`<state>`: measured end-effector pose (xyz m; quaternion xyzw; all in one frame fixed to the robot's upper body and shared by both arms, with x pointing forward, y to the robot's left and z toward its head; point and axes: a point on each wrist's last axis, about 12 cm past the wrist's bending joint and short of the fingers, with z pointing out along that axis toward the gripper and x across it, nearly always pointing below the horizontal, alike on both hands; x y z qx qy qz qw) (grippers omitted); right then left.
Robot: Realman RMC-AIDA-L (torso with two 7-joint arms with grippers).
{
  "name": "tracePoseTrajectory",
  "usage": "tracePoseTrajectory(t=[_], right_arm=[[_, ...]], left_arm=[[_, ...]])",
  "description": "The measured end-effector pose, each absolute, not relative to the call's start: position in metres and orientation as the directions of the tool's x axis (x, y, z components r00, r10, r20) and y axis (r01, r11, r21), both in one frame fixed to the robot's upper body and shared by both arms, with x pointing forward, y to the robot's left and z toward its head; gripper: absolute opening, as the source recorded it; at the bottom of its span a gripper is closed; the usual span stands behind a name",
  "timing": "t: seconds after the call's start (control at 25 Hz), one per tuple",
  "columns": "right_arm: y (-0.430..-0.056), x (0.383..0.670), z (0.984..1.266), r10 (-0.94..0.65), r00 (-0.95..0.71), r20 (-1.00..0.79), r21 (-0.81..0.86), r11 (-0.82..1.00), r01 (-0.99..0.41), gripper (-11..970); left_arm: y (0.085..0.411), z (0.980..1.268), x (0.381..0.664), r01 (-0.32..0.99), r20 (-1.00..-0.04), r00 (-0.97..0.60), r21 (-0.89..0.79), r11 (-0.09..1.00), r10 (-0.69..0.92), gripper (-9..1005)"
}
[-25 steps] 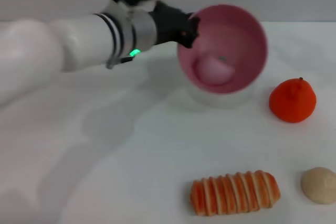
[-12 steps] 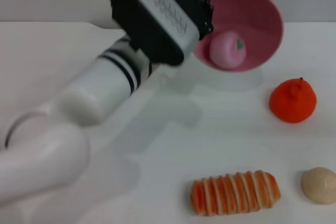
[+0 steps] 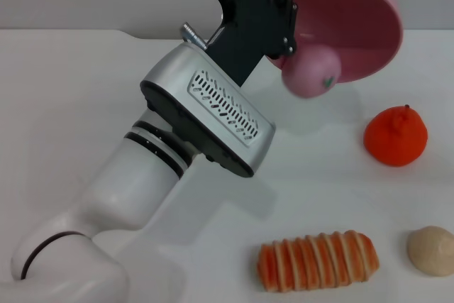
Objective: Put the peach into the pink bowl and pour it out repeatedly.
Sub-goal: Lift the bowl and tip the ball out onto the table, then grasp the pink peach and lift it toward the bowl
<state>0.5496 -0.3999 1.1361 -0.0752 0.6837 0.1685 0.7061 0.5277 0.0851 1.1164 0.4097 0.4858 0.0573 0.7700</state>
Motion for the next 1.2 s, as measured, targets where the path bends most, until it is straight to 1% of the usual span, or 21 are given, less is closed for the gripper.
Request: tracePoseTrajectory(t=[0.32, 0.44, 0.52, 0.68, 0.88, 1.0, 1.08, 1.2], right_arm=[[-0.397, 0.554, 1.137, 0.132, 0.006, -0.991, 0.122, 0.93, -0.347, 561], [-0.396, 0.554, 1.137, 0.132, 0.005, -0.991, 0.121, 0.929, -0.35, 561], [-0.394, 0.555, 1.136, 0.131, 0.001, -0.991, 0.122, 0.926, -0.356, 561], [-0.388, 0.557, 1.134, 0.124, -0.012, -0.992, 0.119, 0.917, -0.38, 561], [-0.376, 0.555, 1.132, 0.119, -0.05, -0.992, 0.128, 0.886, -0.445, 560], [-0.363, 0.549, 1.134, 0.099, -0.066, -0.993, 0.119, 0.836, -0.536, 560], [-0.351, 0.545, 1.136, 0.078, -0.079, -0.994, 0.11, 0.777, -0.619, 560], [-0.33, 0.54, 1.142, -0.001, -0.133, -0.991, 0.1, 0.649, -0.754, 560]], left_arm=[[0.084, 1.116, 0.529, 0.317, -0.706, 0.517, 0.683, 0.658, 0.484, 46], [0.085, 1.119, 0.539, 0.355, -0.742, 0.459, 0.657, 0.665, 0.488, 46], [0.087, 1.124, 0.551, 0.398, -0.783, 0.392, 0.617, 0.679, 0.482, 46], [0.095, 1.137, 0.579, 0.506, -0.877, 0.206, 0.476, 0.719, 0.435, 46], [0.118, 1.162, 0.617, 0.588, -0.93, -0.008, 0.292, 0.754, 0.367, 46], [0.138, 1.172, 0.641, 0.611, -0.934, -0.17, 0.149, 0.777, 0.313, 46], [0.157, 1.175, 0.661, 0.601, -0.912, -0.309, 0.032, 0.799, 0.269, 46], [0.176, 1.18, 0.677, 0.572, -0.881, -0.413, -0.054, 0.818, 0.231, 46]])
